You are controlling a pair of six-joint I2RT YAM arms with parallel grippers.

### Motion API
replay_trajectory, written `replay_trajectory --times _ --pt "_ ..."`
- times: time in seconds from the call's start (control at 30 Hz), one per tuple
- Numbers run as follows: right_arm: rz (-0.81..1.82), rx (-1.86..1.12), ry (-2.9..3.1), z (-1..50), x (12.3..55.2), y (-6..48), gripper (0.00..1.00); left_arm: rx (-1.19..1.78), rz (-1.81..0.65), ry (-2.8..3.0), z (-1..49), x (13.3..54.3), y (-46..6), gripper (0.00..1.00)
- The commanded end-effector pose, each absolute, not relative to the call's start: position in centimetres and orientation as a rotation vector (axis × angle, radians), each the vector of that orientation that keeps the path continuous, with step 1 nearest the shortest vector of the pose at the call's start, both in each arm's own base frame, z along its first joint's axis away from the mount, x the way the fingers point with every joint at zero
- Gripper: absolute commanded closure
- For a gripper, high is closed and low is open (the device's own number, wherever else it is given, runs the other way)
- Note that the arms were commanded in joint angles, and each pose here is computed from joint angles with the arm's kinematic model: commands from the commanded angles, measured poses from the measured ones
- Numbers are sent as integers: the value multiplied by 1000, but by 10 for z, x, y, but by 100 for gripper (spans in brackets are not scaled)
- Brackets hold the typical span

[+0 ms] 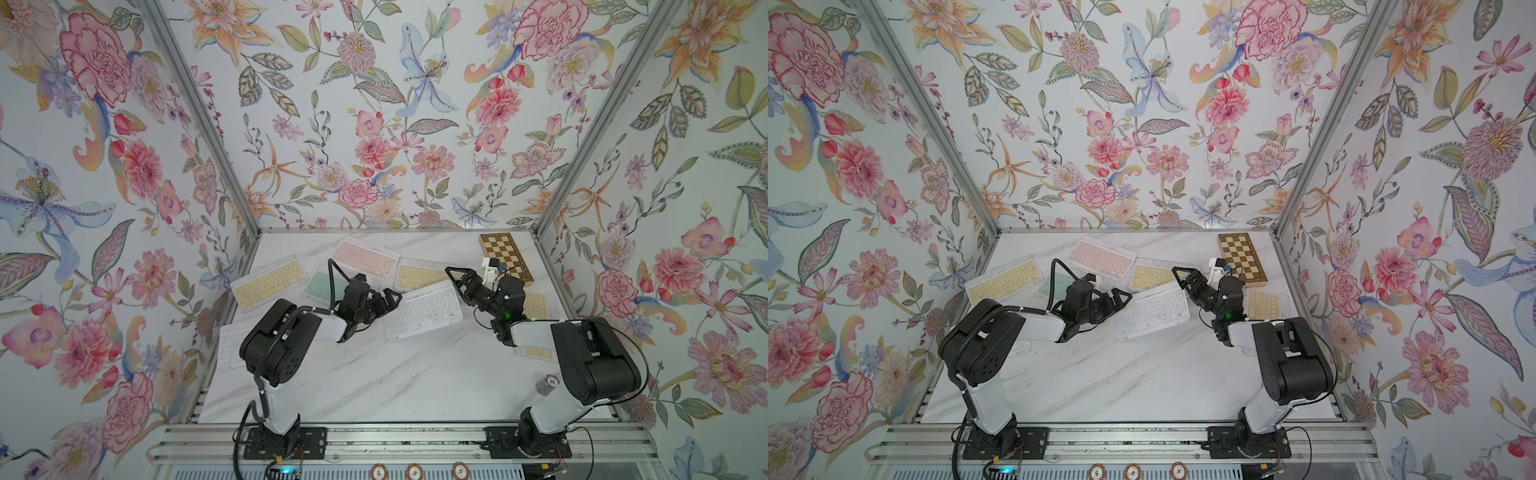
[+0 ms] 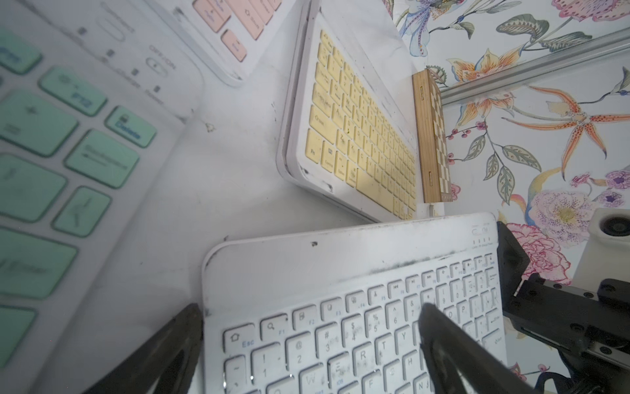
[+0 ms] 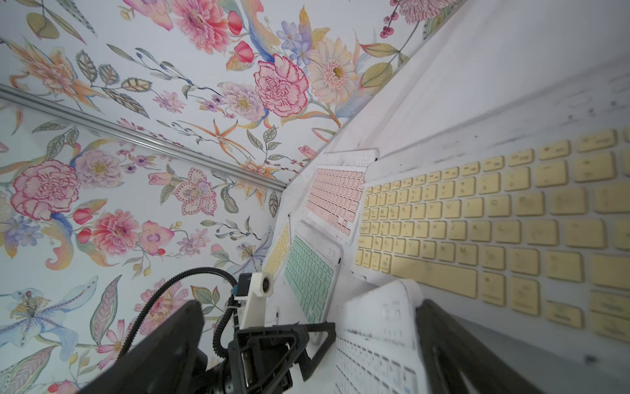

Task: Stack the numeric keypads
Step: Pick up the numeric keypad from the center of the board.

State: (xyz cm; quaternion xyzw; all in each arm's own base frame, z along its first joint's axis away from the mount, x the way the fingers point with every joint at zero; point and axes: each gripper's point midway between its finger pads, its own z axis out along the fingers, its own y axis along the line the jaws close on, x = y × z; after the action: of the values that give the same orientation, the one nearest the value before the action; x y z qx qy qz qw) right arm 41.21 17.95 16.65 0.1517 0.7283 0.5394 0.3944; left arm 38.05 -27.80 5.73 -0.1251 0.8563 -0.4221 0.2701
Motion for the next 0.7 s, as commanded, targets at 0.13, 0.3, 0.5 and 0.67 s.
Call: replay_trajectory --times 0.13,0.3,0.5,0.67 --pt "1617 543 1850 150 405 229 1 -330 -1373 2165 103 373 -301 1" --pt "1651 657 1725 158 406 235 1 -365 -1376 2146 101 371 -296 1" --pt "1638 732 1652 169 397 240 1 -376 -1364 2148 98 369 -292 1" --pt "1627 743 1655 177 392 245 1 -379 -1356 2148 97 369 -291 1"
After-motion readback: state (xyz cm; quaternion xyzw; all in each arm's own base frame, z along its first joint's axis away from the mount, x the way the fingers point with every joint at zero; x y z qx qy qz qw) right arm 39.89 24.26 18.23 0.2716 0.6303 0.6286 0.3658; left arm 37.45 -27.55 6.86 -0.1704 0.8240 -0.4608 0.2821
